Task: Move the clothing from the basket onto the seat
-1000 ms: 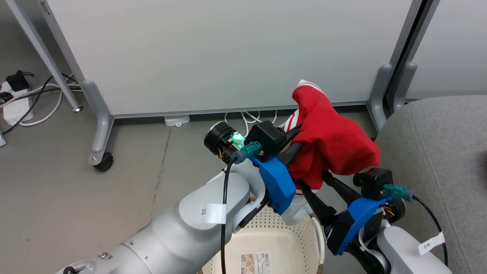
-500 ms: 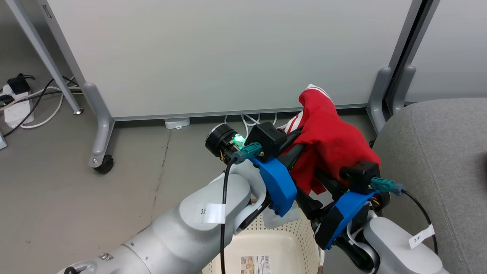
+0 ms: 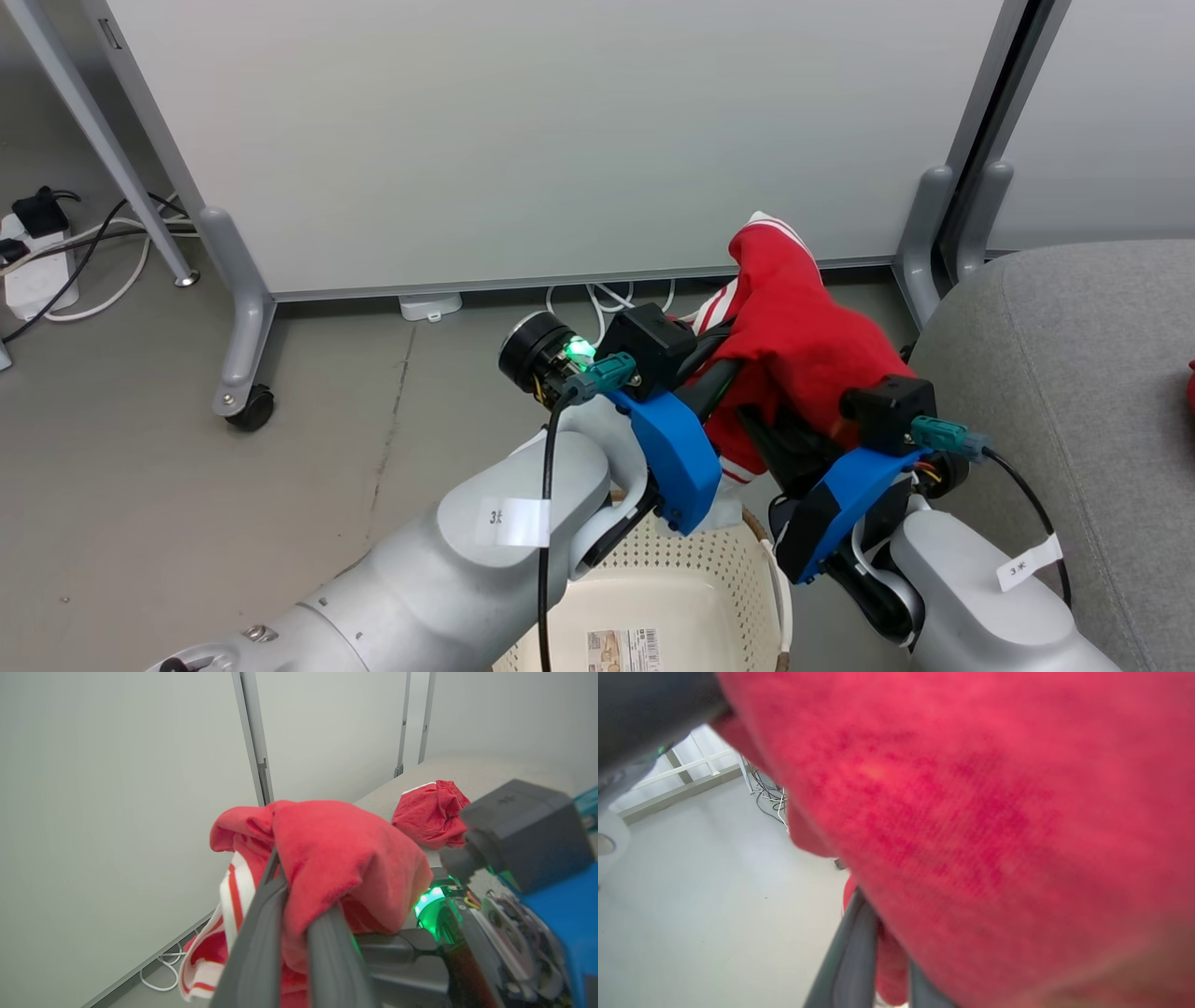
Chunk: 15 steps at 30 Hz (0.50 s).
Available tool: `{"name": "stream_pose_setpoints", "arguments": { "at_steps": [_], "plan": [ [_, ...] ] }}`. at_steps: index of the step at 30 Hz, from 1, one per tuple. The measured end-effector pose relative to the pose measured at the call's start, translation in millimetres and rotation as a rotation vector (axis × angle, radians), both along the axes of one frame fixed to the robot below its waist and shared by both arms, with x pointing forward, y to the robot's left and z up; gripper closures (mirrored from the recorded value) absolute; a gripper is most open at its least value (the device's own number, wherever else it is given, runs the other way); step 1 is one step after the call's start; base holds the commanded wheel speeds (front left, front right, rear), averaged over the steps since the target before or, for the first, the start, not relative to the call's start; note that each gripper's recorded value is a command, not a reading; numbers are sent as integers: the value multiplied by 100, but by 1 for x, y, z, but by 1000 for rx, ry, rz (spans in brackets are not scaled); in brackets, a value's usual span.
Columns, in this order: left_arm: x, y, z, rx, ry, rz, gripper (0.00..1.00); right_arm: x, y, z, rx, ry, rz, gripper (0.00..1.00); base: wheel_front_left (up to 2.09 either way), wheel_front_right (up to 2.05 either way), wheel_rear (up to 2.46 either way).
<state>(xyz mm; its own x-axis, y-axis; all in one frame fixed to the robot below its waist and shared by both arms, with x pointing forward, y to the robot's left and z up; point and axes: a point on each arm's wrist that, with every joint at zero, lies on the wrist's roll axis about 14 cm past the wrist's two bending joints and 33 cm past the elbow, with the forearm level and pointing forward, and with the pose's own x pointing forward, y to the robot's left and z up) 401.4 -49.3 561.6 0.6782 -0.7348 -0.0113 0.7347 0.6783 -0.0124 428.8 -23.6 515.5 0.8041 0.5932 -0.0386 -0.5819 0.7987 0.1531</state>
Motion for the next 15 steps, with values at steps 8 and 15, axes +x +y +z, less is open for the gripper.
{"name": "stream_pose_setpoints", "arguments": {
  "at_steps": [8,15],
  "plan": [
    [3,1,-4,5,12,6,100,1,-3,-3,-13,1,-13,100,0,0,0],
    [4,2,-7,8,21,12,100,1,-5,-3,-20,0,-20,100,0,0,0]
  ]
}}
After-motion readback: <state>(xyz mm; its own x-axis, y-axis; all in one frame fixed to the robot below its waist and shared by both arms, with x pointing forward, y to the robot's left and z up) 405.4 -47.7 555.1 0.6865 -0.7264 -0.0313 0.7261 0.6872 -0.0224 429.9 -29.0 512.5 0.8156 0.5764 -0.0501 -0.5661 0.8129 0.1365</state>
